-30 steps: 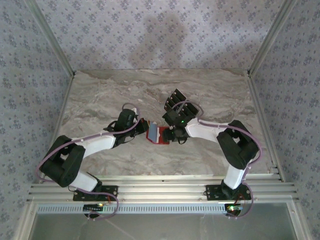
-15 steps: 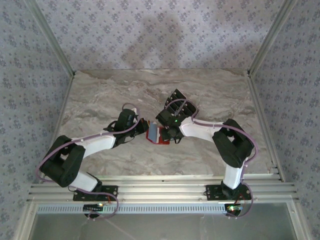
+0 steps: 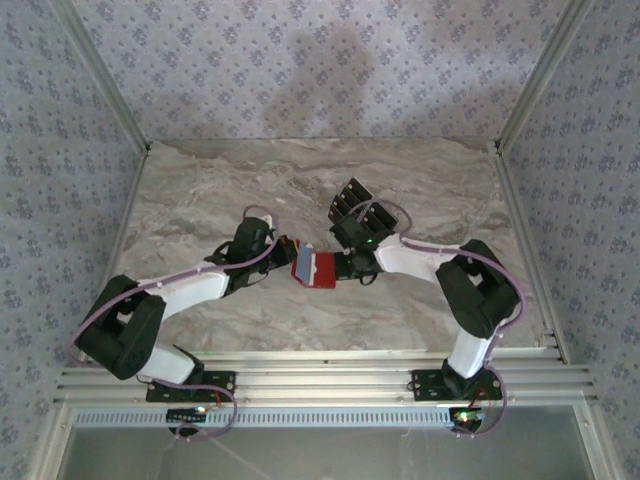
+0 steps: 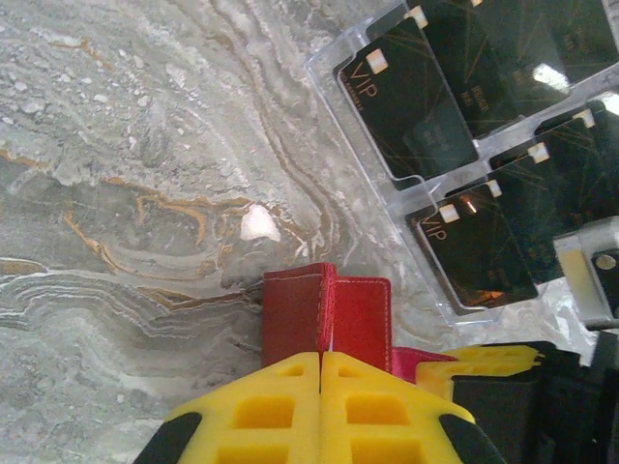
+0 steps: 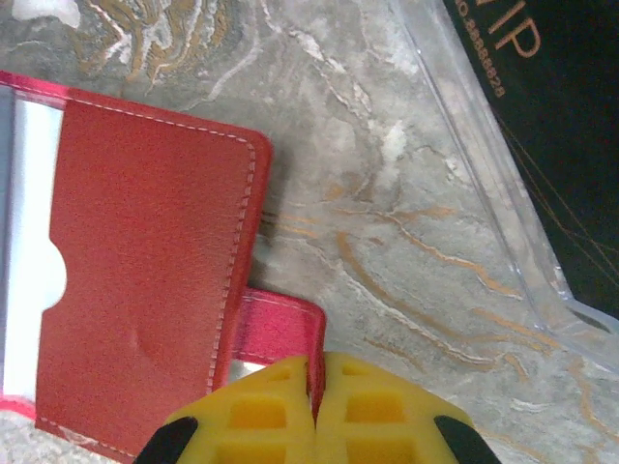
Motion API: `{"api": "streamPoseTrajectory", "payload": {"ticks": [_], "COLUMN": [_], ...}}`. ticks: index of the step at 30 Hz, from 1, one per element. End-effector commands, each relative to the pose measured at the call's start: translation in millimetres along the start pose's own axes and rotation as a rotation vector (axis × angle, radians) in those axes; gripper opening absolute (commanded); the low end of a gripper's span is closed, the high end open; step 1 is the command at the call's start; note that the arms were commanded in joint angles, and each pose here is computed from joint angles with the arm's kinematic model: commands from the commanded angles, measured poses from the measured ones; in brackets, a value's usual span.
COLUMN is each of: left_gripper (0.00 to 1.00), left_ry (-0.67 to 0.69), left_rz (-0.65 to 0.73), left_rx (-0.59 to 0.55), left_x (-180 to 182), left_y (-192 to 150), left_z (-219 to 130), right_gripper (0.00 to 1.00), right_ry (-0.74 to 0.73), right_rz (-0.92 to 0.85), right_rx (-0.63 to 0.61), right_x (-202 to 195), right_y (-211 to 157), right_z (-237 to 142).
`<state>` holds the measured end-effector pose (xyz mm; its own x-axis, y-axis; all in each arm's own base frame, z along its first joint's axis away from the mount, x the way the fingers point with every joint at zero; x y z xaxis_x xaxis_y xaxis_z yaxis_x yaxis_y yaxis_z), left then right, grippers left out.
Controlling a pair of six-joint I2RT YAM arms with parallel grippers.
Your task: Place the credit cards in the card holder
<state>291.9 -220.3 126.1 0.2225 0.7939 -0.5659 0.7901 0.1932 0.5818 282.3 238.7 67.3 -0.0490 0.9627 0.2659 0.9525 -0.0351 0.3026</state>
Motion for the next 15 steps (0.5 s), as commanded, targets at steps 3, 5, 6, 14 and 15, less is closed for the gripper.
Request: {"api": "streamPoseTrajectory", "payload": {"ticks": [3,5,6,14,15], "left_gripper": [0.0,0.0,0.0,0.0,0.0], "left_ry": [-0.078,-0.088,-0.093,-0.067,-0.06], "left_rz": [0.031,0.039,0.039,0.05,0.054], "left_rx": [-0.042,-0.03,-0.023,0.012,0.015], "left_x": [-31.7,-38.0,-40.5,-40.5,-38.9], "left_y": [14.7,11.6,9.4,-2.7,-3.8], "left_z": [-6.3,-0.2,3.0,21.3,21.2], "right_gripper": [0.0,0.0,0.0,0.0,0.0], "right_ry": [0.245,0.273,0.281,0.265,0.263], "right_rz": [0.133,0.154,0.157,0.164,0.166], "right_rx": [0.027,0.038,0.043,0.05,0.049], "right_x": [3.9,1.9,1.3,-3.3,-4.1], "right_y": [7.1,7.1,6.8,4.2,4.5], "right_z": [2.3,5.6,6.6,7.4,7.0]}}
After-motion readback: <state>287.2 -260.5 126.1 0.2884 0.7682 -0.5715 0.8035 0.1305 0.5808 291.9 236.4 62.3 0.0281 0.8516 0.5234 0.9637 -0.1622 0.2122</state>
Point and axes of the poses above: each hand's point on the last joint's axis, 136 mm out from that joint toward the fingers, its own z axis out along the fingers, its own x axis along the line the jaws close on, y = z × x, the point moved 4 cm from there along -z, back along the fingers, and after that the axes turned 9 degrees about z, right-handed, at the moved point
